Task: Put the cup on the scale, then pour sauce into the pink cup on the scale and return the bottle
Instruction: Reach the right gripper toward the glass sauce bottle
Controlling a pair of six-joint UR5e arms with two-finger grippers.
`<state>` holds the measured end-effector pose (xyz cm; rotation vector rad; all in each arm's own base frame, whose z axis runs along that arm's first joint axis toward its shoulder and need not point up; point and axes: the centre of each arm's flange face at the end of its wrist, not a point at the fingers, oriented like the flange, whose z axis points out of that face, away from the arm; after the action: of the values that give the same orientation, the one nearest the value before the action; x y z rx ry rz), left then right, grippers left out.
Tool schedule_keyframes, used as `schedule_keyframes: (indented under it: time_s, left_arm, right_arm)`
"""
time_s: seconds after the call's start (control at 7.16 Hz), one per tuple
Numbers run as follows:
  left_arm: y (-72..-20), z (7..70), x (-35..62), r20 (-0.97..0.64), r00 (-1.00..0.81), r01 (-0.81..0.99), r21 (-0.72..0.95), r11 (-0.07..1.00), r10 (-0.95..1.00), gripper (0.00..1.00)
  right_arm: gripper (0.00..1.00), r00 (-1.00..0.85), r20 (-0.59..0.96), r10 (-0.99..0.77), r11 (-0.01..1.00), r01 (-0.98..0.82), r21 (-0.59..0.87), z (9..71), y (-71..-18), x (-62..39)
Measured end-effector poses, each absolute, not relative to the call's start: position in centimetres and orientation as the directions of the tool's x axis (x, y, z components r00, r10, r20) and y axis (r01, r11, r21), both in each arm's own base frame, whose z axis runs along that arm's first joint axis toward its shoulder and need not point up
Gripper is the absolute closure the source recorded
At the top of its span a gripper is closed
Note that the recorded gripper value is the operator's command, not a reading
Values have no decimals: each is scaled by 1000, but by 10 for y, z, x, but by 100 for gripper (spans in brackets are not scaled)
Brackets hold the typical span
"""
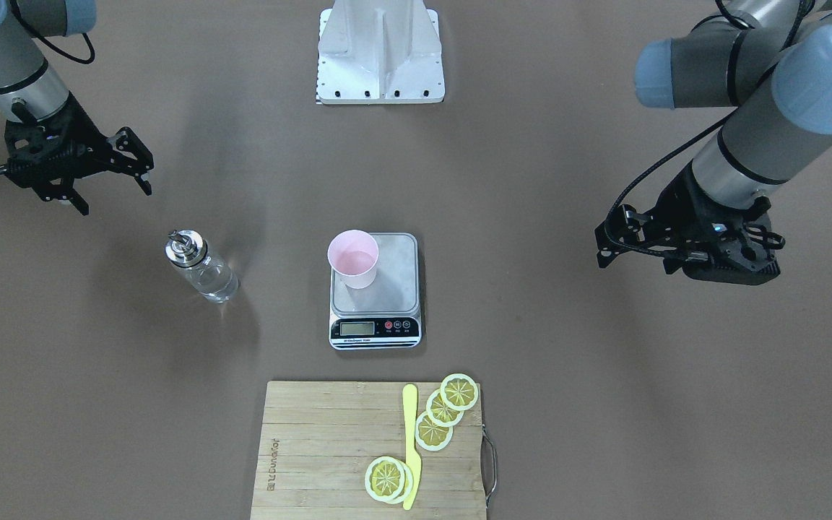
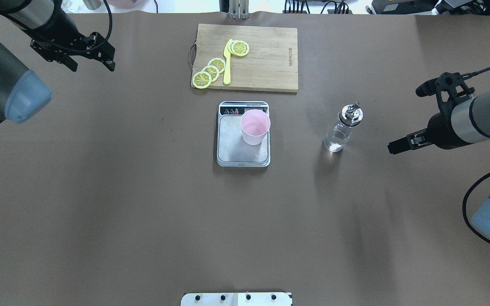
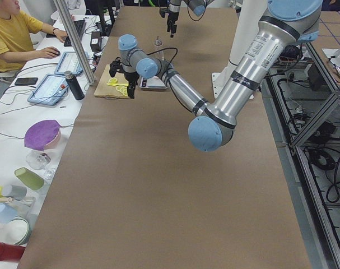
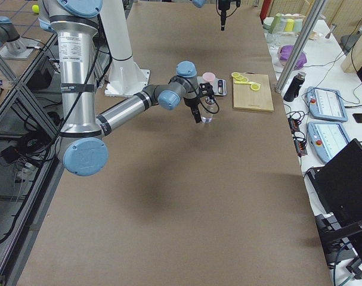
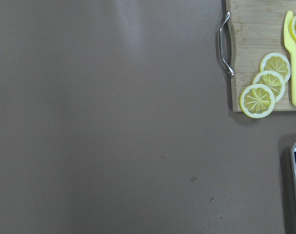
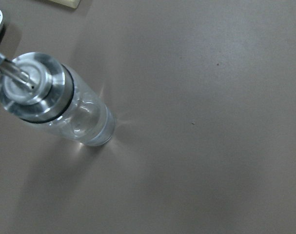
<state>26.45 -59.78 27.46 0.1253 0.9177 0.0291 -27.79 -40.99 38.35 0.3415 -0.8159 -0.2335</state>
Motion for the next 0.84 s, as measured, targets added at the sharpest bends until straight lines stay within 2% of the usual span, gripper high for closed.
schedule_keyframes:
  time_s: [0.84]
  left_arm:
    - [-598,276,265,-788,611,29,121,992,78,0]
  right_arm:
    - [3,668,635,-389,835,-35,549,354,-386,-328]
